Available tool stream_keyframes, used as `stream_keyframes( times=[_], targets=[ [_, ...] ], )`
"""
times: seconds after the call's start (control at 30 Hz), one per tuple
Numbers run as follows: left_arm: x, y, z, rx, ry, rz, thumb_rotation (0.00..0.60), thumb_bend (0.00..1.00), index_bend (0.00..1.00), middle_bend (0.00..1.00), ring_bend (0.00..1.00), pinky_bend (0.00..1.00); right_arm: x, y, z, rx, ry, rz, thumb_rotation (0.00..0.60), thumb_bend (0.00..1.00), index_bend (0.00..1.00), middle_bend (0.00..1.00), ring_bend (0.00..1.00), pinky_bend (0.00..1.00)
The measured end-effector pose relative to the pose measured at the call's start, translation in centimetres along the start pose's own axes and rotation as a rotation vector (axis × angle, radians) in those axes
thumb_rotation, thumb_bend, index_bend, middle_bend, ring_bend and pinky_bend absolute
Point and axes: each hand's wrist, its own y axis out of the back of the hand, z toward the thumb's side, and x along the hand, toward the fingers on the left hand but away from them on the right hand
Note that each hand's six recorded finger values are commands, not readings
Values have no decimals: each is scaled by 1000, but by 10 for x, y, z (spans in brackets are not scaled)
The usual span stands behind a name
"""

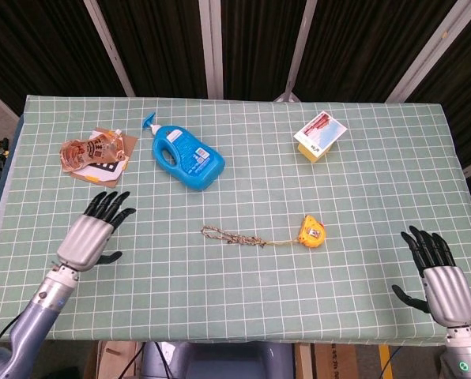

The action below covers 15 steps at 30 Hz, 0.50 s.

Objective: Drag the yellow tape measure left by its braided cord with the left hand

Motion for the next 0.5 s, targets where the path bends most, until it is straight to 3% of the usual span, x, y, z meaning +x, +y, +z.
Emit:
stream_keyframes(
  times=[0.2, 0.5],
  targets=[
    [41, -11, 43, -33, -39, -26, 600, 205, 393, 6, 0, 0, 0, 0, -1, -10, -1, 5, 600, 219, 0, 0, 0, 0],
    [85, -43, 87, 4, -48, -80, 600, 250, 437, 20, 0, 0, -1, -1, -2, -26, -7, 12, 600, 219, 0, 0, 0, 0]
  ],
)
